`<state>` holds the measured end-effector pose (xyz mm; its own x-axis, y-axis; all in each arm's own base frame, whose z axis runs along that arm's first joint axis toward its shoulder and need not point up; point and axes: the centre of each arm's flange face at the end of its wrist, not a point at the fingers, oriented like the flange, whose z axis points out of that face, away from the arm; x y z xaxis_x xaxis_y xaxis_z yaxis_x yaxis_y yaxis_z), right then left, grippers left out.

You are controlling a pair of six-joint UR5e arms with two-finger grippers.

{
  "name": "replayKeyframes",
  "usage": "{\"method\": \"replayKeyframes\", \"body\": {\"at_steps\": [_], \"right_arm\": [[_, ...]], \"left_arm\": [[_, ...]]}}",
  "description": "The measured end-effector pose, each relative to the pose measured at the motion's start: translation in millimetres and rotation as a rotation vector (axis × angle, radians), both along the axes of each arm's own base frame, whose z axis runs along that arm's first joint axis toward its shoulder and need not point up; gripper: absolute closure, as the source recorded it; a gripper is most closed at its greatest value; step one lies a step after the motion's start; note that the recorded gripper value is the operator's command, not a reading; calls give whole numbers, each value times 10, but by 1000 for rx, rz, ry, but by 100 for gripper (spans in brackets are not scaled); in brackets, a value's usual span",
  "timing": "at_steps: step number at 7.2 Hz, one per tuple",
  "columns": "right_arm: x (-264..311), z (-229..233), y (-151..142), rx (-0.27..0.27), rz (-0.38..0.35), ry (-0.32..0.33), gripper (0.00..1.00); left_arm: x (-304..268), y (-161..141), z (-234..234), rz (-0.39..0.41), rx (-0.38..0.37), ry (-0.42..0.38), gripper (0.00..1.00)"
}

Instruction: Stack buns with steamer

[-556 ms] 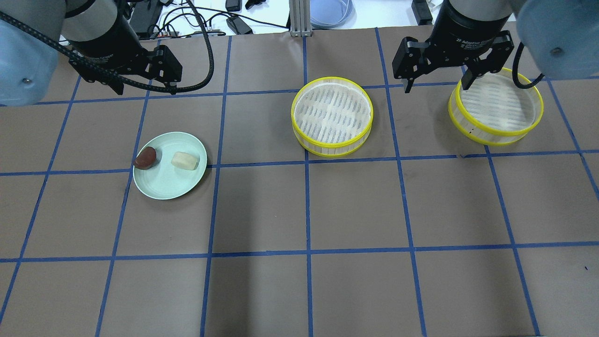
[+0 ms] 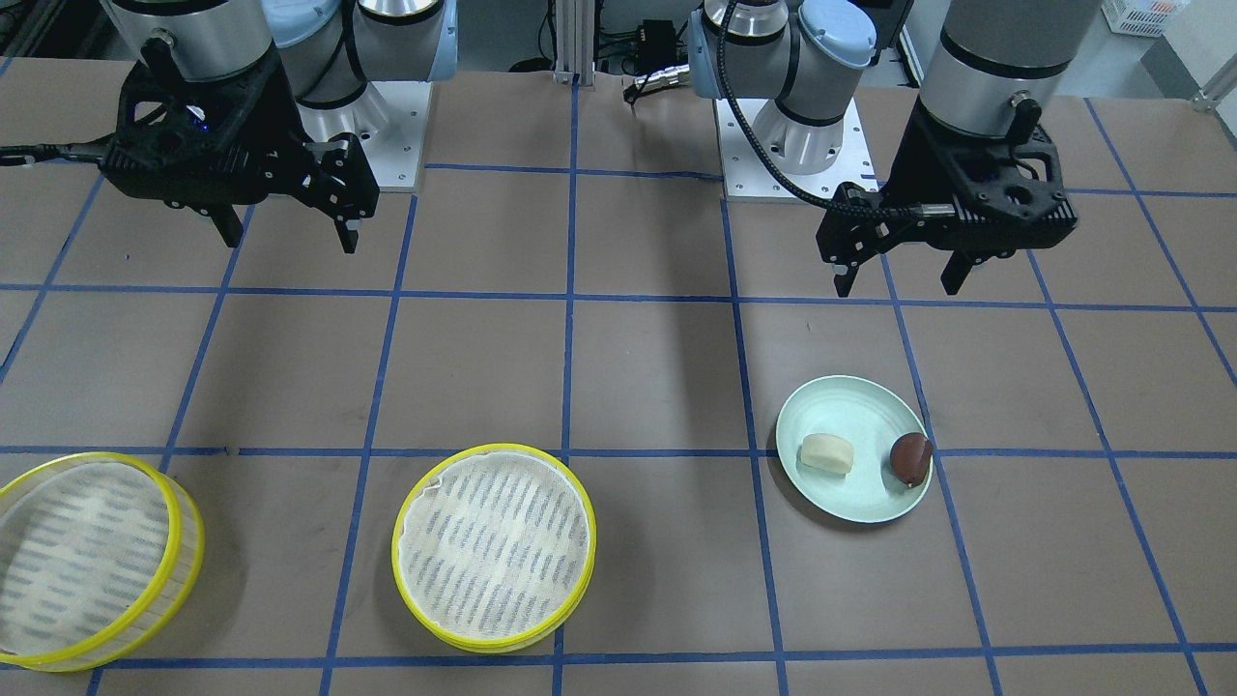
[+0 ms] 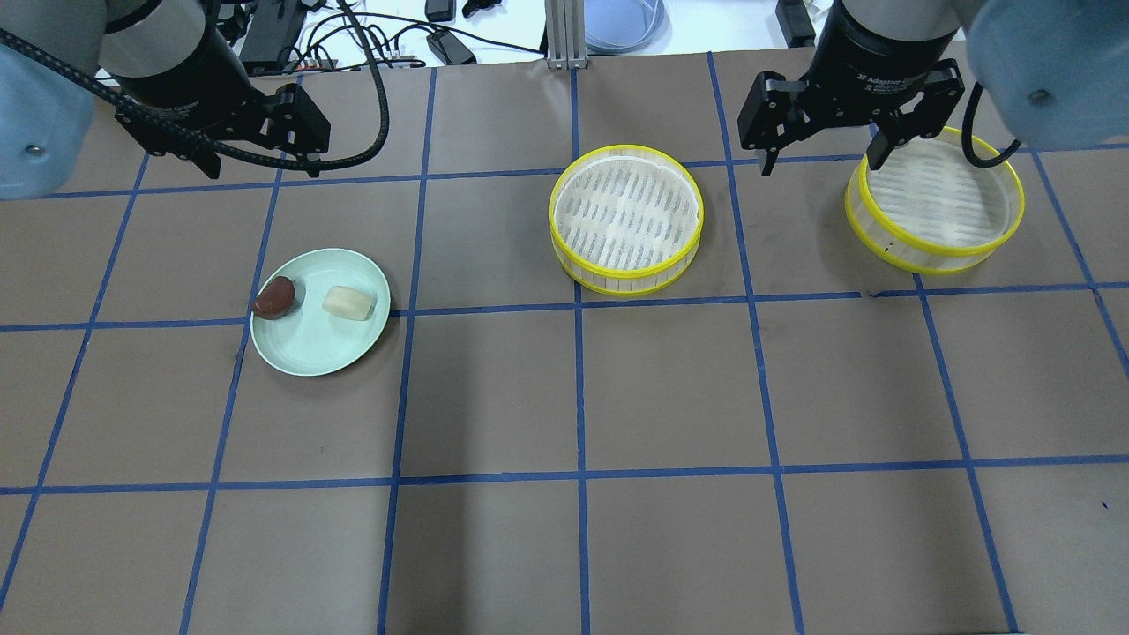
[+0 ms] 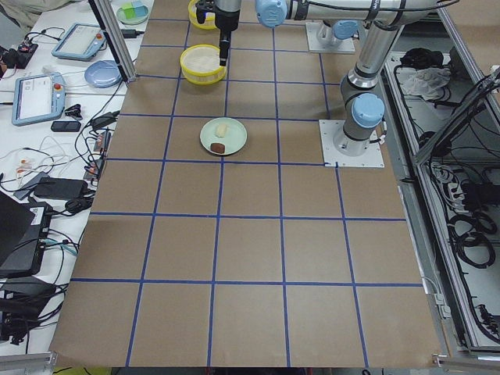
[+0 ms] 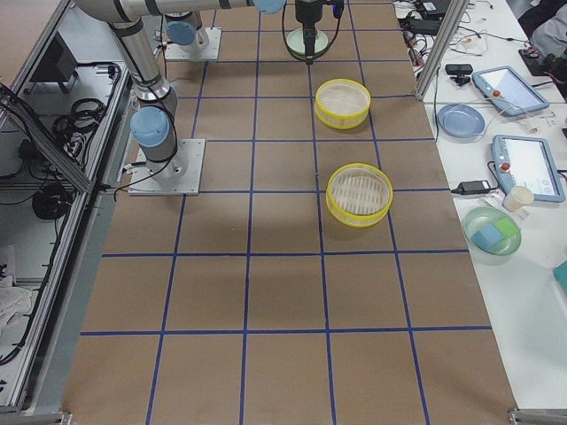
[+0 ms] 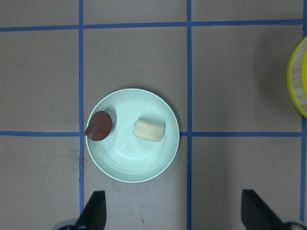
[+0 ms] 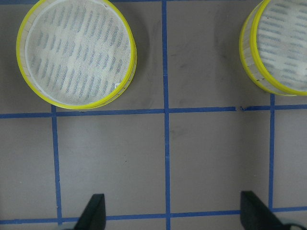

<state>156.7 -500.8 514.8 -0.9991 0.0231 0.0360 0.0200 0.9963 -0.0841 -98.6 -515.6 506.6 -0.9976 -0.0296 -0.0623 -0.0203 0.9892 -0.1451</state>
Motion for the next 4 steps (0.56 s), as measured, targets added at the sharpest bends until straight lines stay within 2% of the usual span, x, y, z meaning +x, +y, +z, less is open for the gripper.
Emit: {"method": "replayKeyframes", "body": {"at_steps": [2, 4], "right_arm": [[-118, -16, -128, -22, -27, -2, 0], [-667, -194, -404, 2, -64, 6, 0]], "left_arm": [[407, -85, -100, 76, 21, 5, 0], [625, -230, -604, 134, 75, 57, 0]]}}
